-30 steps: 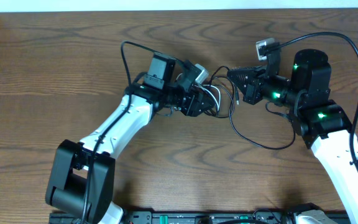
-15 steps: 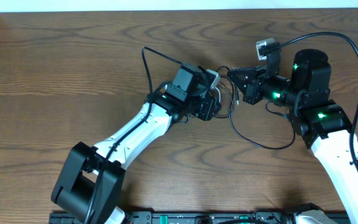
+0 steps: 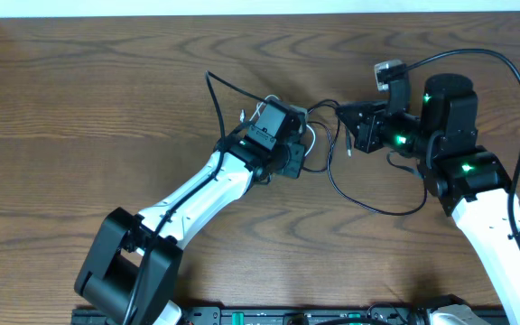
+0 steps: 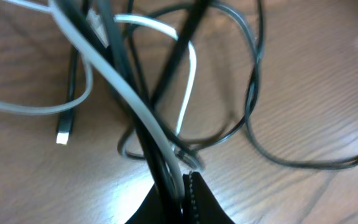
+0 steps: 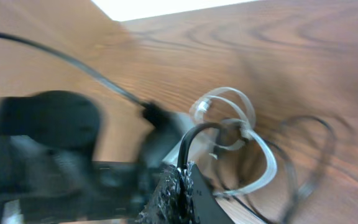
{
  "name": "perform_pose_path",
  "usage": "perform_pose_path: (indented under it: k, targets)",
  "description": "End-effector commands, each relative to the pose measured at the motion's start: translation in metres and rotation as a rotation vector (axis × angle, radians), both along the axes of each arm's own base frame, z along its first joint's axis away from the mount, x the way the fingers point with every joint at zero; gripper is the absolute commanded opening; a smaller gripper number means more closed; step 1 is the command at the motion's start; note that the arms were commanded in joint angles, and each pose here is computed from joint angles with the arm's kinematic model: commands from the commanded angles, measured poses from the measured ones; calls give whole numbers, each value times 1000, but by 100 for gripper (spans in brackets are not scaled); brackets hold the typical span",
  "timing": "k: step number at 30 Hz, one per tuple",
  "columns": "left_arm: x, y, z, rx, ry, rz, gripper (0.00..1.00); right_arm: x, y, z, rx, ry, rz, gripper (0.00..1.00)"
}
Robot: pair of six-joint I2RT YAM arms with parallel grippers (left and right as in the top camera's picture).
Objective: Untangle cables
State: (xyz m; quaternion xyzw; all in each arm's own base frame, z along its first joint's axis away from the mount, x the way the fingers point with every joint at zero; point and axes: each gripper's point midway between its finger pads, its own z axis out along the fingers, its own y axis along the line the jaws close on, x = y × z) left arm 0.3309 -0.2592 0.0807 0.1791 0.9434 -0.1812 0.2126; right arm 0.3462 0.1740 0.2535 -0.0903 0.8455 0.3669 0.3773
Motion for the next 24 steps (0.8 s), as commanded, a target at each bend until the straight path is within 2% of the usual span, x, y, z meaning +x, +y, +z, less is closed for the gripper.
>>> perform_pose_path:
  k: [1,5,10,16,22,23,24]
  targets:
    - [-3,11,21,45,-70,-45,8,14,-33,-7,-112,-1,-189,1]
    - [-5,23,54,67,-157,-46,8,15,-64,-28,-207,78,-335,1]
    - [-8,30,112,5,-309,-36,8,10,-86,-44,-288,137,-412,1]
    - [-15,48,168,-37,-460,21,8,7,-97,-55,-349,165,-449,1]
    - [-26,66,212,-107,-557,64,8,9,-102,-89,-418,261,-448,1]
    - [-28,68,217,-121,-565,76,8,10,-100,-94,-424,269,-431,13]
    - [-30,70,222,-133,-575,79,8,10,-96,-100,-429,278,-397,43]
